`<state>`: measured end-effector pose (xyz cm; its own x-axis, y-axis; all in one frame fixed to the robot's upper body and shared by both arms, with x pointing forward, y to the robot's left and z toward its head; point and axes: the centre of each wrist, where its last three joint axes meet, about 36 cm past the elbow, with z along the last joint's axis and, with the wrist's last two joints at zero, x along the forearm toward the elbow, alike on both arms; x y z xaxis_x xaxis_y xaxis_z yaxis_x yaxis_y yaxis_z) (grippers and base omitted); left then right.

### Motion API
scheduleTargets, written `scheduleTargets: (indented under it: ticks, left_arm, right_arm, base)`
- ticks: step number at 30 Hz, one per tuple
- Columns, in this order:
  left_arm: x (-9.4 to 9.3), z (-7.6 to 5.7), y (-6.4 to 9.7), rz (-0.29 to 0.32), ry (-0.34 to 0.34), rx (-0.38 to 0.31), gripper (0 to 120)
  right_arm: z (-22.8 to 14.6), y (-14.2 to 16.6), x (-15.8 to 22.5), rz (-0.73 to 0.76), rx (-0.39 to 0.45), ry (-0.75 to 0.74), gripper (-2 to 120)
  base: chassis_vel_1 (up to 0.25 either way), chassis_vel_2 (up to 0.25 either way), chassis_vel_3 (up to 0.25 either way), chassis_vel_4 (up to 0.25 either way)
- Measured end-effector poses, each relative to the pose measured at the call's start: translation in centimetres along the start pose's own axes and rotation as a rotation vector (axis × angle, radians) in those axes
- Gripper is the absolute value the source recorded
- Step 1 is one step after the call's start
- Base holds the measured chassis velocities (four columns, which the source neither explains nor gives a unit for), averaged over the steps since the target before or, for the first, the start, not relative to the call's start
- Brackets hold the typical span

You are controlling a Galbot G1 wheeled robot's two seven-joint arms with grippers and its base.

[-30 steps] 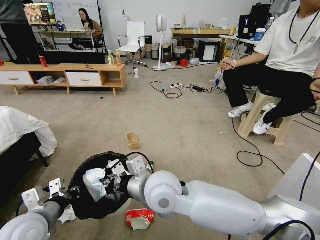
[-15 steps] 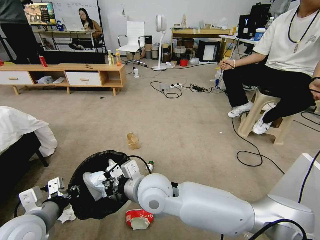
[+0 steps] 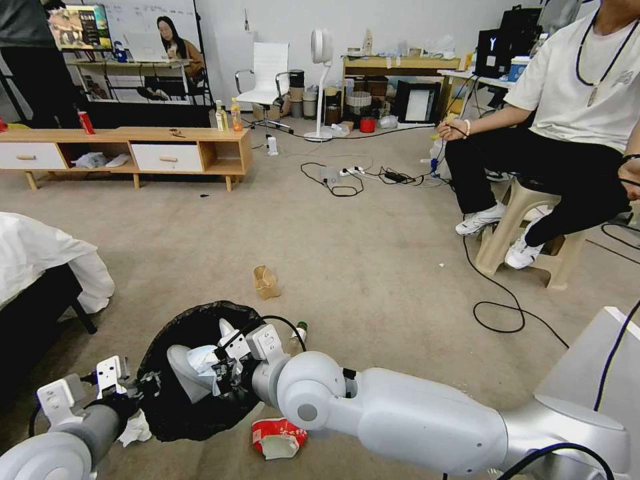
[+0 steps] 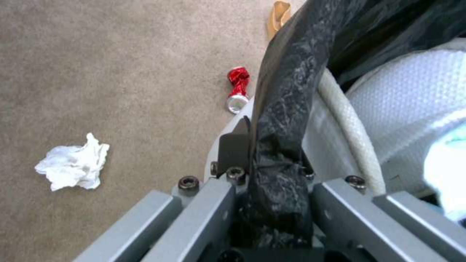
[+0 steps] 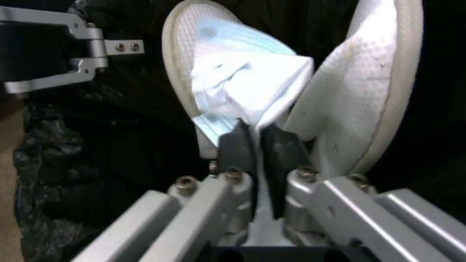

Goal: Pick up the trash bin and place the garbage on the floor into it.

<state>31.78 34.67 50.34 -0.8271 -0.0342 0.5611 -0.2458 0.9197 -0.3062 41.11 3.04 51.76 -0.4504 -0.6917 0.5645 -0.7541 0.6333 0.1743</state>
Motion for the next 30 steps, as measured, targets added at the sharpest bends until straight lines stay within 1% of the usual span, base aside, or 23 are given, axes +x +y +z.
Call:
scheduleTargets:
  ticks: [2,3,5,6,9,10,11,13,16,17,19,20,23,24,25,30]
  left_arm:
    - [-0.1,0.1,0.1,-0.003,0.003,0.001,2]
    - [-0.1,0.1,0.1,-0.003,0.003,0.001,2]
    - [-0.2,0.1,0.2,-0.006,0.006,0.001,2]
    - [-0.2,0.1,0.2,-0.006,0.006,0.001,2]
    - [-0.4,0.2,0.3,-0.011,0.011,0.003,2]
    - [-0.4,0.2,0.3,-0.011,0.011,0.003,2]
    - [-0.5,0.2,0.4,-0.012,0.011,0.003,2]
    - [-0.5,0.2,0.4,-0.013,0.012,0.003,2]
    - [-0.6,0.2,0.5,-0.017,0.013,0.003,2]
    - [-0.6,0.2,0.5,-0.017,0.013,0.003,2]
    - [-0.8,0.3,0.7,-0.024,0.017,0.005,2]
    - [-0.8,0.3,0.7,-0.024,0.017,0.005,2]
    - [-1.0,0.3,0.9,-0.028,0.019,0.006,2]
    - [-1.0,0.3,0.9,-0.028,0.019,0.006,2]
    - [-1.0,0.3,0.9,-0.028,0.019,0.006,2]
    - [-1.0,0.3,0.9,-0.03,0.02,0.006,2]
  right_arm:
    - [-0.1,0.0,0.3,-0.002,0.0,-0.005,19]
    - [-0.1,0.0,0.3,-0.002,0.0,-0.005,19]
    - [-0.1,-0.1,0.5,-0.001,-0.001,-0.01,32]
    - [-0.1,-0.1,0.5,-0.001,-0.001,-0.01,32]
    - [-0.3,-0.1,0.9,-0.004,0.002,-0.018,47]
    - [-0.3,-0.1,0.9,-0.004,0.002,-0.018,47]
    - [-0.4,-0.1,1.1,-0.004,0.002,-0.021,51]
    - [-0.4,-0.1,1.1,-0.004,0.003,-0.021,51]
    - [-0.6,-0.2,1.7,-0.004,0.003,-0.03,73]
    - [-0.6,-0.2,1.7,-0.004,0.003,-0.03,73]
    - [-0.8,-0.4,2.4,-0.001,0.001,-0.04,83]
    - [-0.8,-0.4,2.4,-0.001,0.001,-0.04,83]
    - [-0.8,-0.6,3.1,0.006,0.001,-0.046,96]
    - [-0.8,-0.6,3.1,0.006,0.001,-0.046,96]
    - [-0.8,-0.7,3.3,0.008,0.001,-0.048,99]
    - [-1.0,-0.9,3.7,0.011,-0.005,-0.057,100]
  base:
    - [0.0,0.0,0.0,0.0]
    - [0.0,0.0,0.0,0.0]
    - [0.0,0.0,0.0,0.0]
    - [0.0,0.0,0.0,0.0]
    - [0.0,0.0,0.0,0.0]
    - [0.0,0.0,0.0,0.0]
    - [0.0,0.0,0.0,0.0]
    - [0.0,0.0,0.0,0.0]
    - [0.0,0.0,0.0,0.0]
    - [0.0,0.0,0.0,0.0]
    - [0.0,0.0,0.0,0.0]
    - [0.0,0.0,0.0,0.0]
    - [0.0,0.0,0.0,0.0]
    - [0.0,0.0,0.0,0.0]
    - [0.0,0.0,0.0,0.0]
    - [0.0,0.0,0.0,0.0]
